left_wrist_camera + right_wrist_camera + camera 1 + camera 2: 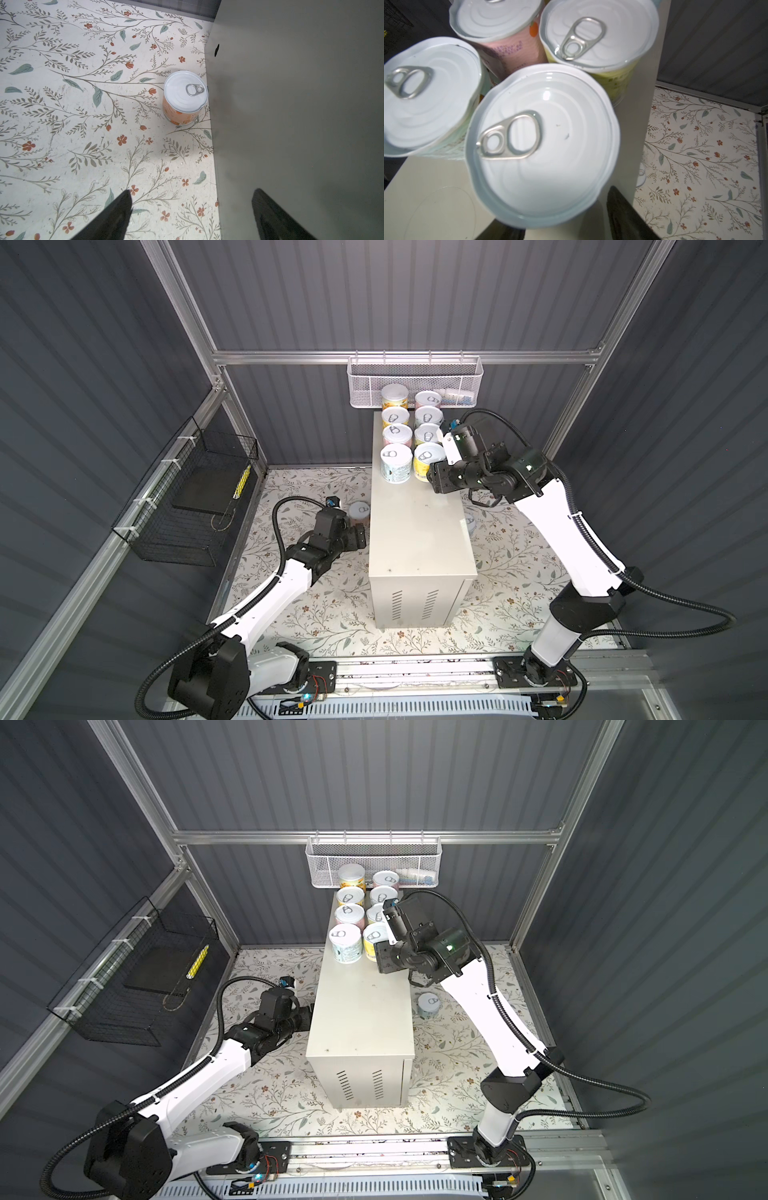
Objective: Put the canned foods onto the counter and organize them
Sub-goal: 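Open the right gripper and withdraw it while the left gripper rises from the floor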
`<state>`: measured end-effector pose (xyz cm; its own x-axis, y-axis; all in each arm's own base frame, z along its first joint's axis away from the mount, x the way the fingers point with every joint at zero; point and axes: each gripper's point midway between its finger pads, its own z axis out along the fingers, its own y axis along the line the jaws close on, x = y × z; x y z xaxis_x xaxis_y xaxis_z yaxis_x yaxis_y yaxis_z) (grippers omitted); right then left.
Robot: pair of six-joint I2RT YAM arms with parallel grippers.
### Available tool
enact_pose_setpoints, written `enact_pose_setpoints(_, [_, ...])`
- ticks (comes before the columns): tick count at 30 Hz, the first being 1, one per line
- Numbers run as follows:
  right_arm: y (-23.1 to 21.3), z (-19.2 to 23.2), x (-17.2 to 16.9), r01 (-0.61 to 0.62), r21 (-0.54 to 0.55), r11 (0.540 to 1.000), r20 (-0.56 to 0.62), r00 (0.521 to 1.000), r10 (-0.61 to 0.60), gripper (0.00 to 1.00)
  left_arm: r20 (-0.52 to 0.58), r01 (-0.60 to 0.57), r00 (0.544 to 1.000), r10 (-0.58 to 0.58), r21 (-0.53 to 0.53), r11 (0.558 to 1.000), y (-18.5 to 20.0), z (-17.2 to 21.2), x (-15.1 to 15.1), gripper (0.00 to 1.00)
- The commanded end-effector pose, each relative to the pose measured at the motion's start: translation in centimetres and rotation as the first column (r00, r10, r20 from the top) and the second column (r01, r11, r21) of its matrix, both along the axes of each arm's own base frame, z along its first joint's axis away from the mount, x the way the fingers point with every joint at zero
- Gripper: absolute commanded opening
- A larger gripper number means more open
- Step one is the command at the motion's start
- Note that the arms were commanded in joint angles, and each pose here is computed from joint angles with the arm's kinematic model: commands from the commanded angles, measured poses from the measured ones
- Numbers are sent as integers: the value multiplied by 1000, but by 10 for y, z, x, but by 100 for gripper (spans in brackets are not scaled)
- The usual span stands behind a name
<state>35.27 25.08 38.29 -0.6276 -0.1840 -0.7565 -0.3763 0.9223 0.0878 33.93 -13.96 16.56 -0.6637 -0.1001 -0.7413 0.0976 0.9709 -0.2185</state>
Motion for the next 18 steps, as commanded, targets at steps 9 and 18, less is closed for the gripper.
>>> enact_pose_setpoints(9, [12,32,-36,-162,178,971,24,987,160,67,6,-27,1000,27,41,999,8,-1,16,95])
enact_pose_setpoints(18, [1,56,-68,-223,318,922,131,973,190,80,-23,-4,1000,4,-3,1000,-1,-12,65,99])
